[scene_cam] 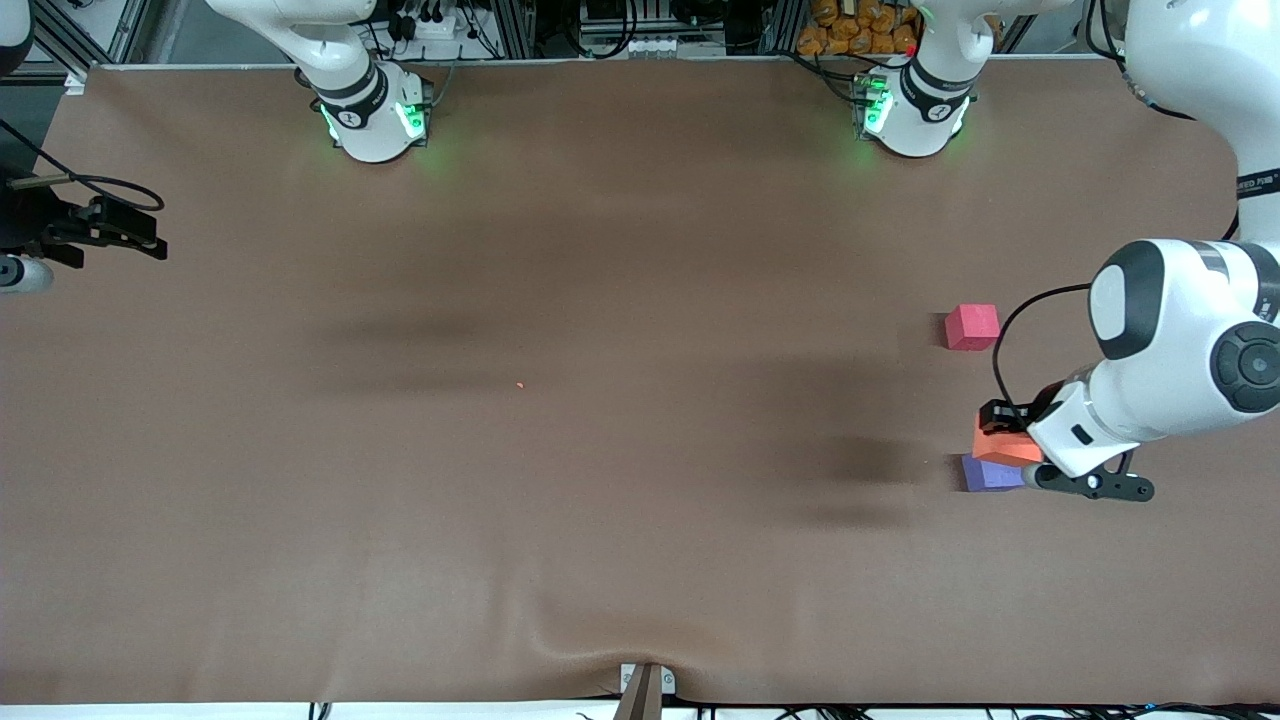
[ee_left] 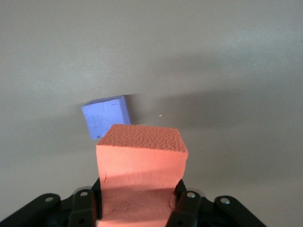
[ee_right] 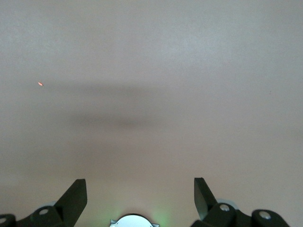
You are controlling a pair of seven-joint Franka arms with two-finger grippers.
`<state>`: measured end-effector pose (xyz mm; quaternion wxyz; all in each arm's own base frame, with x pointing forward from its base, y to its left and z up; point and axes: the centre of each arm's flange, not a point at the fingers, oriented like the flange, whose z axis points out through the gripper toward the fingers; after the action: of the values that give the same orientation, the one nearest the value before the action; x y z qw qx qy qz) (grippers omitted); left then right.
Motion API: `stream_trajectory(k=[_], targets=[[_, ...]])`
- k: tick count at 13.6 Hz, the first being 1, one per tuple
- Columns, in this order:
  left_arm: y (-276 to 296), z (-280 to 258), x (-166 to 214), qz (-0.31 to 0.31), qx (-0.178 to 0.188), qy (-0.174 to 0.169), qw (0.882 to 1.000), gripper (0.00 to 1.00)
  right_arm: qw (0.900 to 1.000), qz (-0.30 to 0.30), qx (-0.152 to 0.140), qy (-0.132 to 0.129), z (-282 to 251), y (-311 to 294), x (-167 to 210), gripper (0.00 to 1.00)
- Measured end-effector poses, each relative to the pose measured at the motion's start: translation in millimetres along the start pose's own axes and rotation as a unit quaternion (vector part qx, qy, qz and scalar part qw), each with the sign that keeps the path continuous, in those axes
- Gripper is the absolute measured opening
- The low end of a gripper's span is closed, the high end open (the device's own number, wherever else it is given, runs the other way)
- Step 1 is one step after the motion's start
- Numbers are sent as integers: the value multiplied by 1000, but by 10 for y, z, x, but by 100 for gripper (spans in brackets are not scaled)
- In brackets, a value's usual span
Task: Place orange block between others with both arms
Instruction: 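Lower the orange cube between the pink and blue cubes with the left gripper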
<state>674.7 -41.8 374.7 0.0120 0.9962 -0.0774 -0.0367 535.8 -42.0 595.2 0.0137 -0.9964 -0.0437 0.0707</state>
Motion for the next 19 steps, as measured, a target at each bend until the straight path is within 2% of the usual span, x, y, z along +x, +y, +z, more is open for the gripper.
stream_trajectory(k=[7, 12, 19], targets=[[-104, 818, -247, 5, 0, 9, 1000, 54, 1000, 0, 0, 0, 2, -3, 2, 100], [-319, 972, -644, -16, -1, -3, 1000, 54, 1000, -1, 0, 0, 2, -7, 4, 100], [-428, 1383, -1072, -31, 4, 30, 999, 54, 1000, -1, 0, 0, 2, -15, 6, 100]])
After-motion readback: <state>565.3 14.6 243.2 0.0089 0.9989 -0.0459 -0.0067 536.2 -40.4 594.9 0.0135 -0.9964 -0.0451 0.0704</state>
